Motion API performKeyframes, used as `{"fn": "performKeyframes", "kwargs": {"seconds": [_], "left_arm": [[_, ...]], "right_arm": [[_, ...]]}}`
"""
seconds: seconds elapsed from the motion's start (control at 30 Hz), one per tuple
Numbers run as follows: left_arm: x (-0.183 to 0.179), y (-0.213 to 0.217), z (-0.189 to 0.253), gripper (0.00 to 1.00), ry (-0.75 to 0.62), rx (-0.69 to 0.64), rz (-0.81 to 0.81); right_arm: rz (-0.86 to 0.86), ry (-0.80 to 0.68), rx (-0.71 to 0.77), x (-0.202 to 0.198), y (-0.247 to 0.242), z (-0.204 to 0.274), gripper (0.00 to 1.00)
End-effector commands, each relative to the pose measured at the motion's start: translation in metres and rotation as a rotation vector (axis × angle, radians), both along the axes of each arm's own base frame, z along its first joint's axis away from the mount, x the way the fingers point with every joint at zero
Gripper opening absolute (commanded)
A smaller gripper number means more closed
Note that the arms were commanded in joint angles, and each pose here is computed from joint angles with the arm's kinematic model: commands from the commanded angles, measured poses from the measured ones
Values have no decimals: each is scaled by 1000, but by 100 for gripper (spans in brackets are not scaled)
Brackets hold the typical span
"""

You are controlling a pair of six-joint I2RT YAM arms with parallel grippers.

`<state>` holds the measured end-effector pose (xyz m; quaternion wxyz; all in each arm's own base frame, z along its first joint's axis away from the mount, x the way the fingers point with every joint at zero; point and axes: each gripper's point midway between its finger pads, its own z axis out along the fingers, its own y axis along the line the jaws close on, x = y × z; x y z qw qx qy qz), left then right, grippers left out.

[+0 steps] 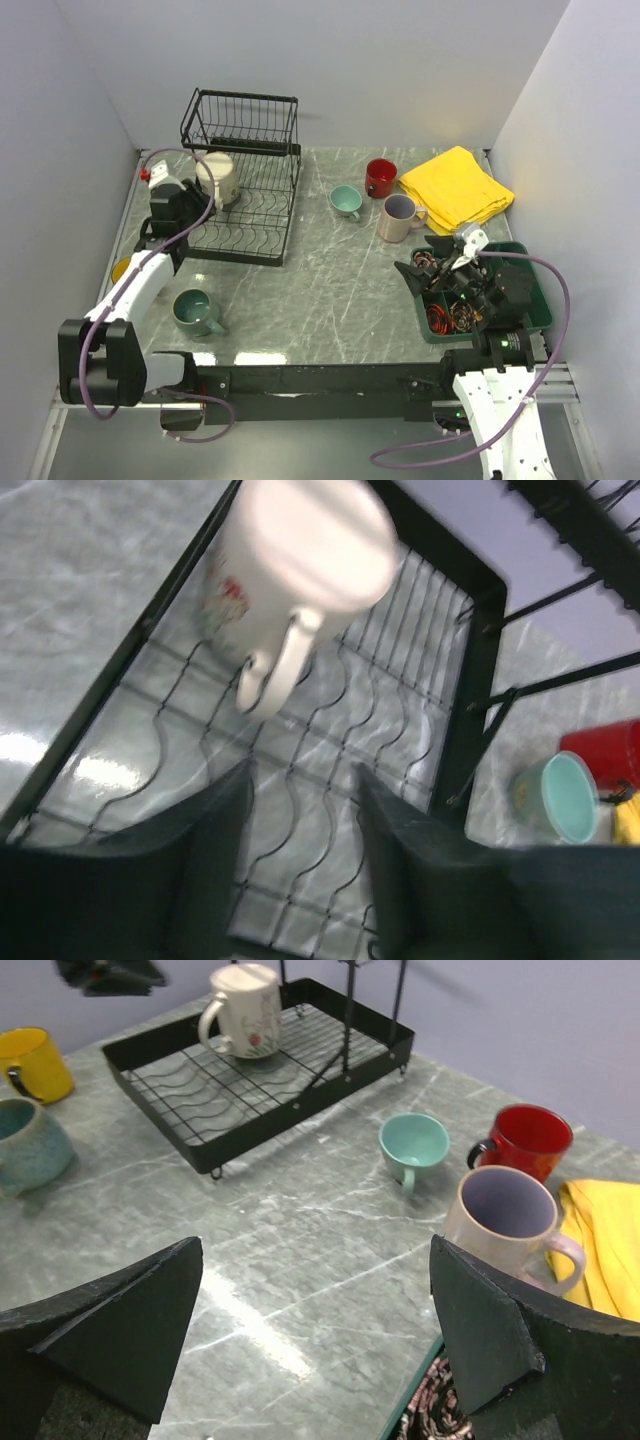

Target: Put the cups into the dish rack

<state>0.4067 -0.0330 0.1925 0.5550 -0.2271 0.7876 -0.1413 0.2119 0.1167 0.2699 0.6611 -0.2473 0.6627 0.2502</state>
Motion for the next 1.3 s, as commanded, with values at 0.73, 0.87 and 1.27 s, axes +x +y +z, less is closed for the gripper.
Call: {"fn": "performKeyframes", "kwargs": {"seconds": [0.73,0.87,1.27], "left_arm": [[59,13,-88,3,313,-71,-56],[70,-6,-87,5,297,-122,-133],[98,-14,-69,15,185,-209,-126]], "right_arm": [[-126,-96,-17,13,-24,-13,100],[-127,-97,-16,13,-24,-13,100],[-135,-97,-15,14,-27,-14,100]]}}
